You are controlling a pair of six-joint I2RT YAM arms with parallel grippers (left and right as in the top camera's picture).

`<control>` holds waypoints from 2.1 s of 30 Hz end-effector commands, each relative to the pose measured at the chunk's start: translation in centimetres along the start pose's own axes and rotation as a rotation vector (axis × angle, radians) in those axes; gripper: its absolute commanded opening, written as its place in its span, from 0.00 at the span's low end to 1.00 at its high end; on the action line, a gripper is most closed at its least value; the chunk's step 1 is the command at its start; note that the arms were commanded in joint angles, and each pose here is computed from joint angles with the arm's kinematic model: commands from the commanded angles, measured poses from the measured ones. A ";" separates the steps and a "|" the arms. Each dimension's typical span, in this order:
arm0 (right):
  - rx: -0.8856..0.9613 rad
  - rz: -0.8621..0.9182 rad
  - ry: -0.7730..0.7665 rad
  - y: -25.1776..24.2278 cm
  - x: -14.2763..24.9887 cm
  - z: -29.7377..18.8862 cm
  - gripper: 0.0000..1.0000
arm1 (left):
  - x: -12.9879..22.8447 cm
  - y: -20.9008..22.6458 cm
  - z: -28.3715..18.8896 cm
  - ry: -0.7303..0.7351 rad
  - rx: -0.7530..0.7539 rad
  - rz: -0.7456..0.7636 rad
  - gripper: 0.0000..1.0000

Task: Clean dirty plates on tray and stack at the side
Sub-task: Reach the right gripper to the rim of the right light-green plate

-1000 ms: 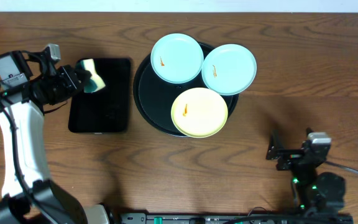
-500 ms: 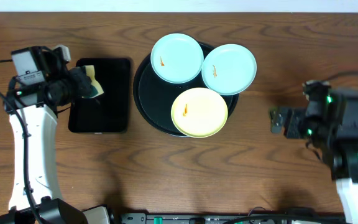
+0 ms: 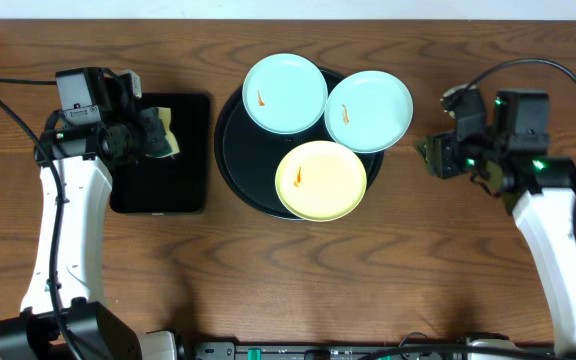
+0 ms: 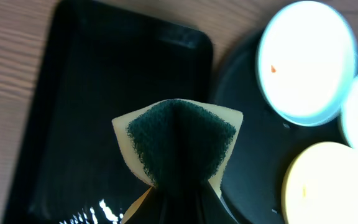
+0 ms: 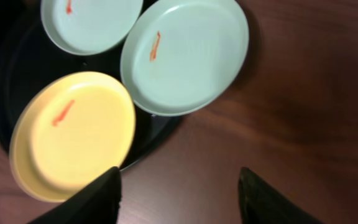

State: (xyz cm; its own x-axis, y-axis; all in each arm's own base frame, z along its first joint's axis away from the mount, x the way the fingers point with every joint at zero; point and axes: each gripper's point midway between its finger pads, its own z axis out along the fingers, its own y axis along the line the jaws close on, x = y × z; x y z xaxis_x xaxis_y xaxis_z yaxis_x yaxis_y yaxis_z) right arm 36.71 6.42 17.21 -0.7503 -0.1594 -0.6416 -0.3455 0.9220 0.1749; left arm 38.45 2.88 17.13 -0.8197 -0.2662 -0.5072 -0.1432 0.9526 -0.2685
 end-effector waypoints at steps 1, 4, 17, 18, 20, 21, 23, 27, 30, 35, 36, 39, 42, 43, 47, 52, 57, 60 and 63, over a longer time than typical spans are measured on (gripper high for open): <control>-0.015 -0.074 -0.033 -0.5 -1.1 0.7 0.61 | 0.1 0.9 0.7 0.016 -0.041 0.004 0.08; 0.037 -0.092 -0.051 -1.7 -1.8 1.6 0.79 | 0.6 0.2 1.4 0.046 -0.007 0.006 0.08; 0.019 -0.124 0.035 -4.0 0.4 7.8 0.59 | 1.2 -2.2 2.7 0.069 0.031 0.154 0.08; 0.020 -0.123 0.035 -4.1 0.5 8.0 0.58 | 1.4 -2.2 2.8 0.074 0.032 0.154 0.08; 0.024 -0.127 0.022 -4.4 0.2 8.4 0.57 | 1.8 -1.9 3.0 0.084 0.023 0.151 0.08; 0.027 -0.129 0.014 -4.5 0.0 8.5 0.57 | 1.9 -1.8 3.1 0.088 0.017 0.150 0.08; 0.029 -0.134 0.000 -4.6 -0.3 8.5 0.57 | 2.3 -1.5 3.2 0.096 0.003 0.150 0.08; 0.033 -0.138 -0.012 -4.9 -0.6 9.3 0.54 | 2.9 -1.3 3.6 0.109 0.002 0.147 0.08; 0.024 -0.110 -0.024 -5.1 -0.6 10.3 0.53 | 3.2 -1.2 3.8 0.113 0.001 0.146 0.08; -0.004 -0.084 -0.017 -5.0 -0.2 11.2 0.46 | 3.2 -1.2 3.8 0.115 0.001 0.146 0.08; -0.004 -0.069 -0.019 -4.9 -0.3 11.1 0.44 | 3.2 -1.2 3.8 0.115 0.000 0.146 0.08; -0.060 -0.032 -0.080 -3.1 -2.5 8.4 0.44 | 3.2 -0.9 3.8 0.115 -0.017 0.146 0.08; -0.122 0.002 -0.171 -0.2 -5.3 4.1 0.43 | 3.4 -0.6 3.8 0.123 -0.033 0.143 0.08; -0.128 0.031 -0.187 0.6 -5.8 2.8 0.43 | 3.6 -0.5 3.7 0.130 -0.034 0.135 0.08; -0.168 0.158 -0.129 3.8 -4.3 -0.4 0.46 | 4.2 -0.5 3.6 0.154 -0.037 0.126 0.08; 0.025 0.111 0.034 3.8 -0.1 -0.5 0.54 | 4.2 -0.5 3.6 0.155 -0.037 0.121 0.08; 0.279 0.049 0.023 -0.5 -0.6 0.7 0.71 | 3.9 -0.9 3.7 0.144 -0.012 0.112 0.08; 0.235 0.010 -0.012 -1.6 -1.9 2.9 0.71 | 3.8 -1.0 3.7 0.138 -0.006 0.114 0.08; 0.192 -0.026 -0.049 -3.2 -2.9 5.4 0.71 | 3.8 -1.0 3.7 0.137 -0.010 0.114 0.08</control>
State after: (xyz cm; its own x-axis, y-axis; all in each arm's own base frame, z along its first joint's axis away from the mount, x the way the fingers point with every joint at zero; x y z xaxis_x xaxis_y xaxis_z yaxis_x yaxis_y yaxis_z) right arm 41.83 7.11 16.68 -0.7076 -0.1152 -0.6972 -0.2106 0.9762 0.0524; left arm 37.82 0.55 13.09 -0.8910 -0.1332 -0.4340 -0.0481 0.9783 -0.2014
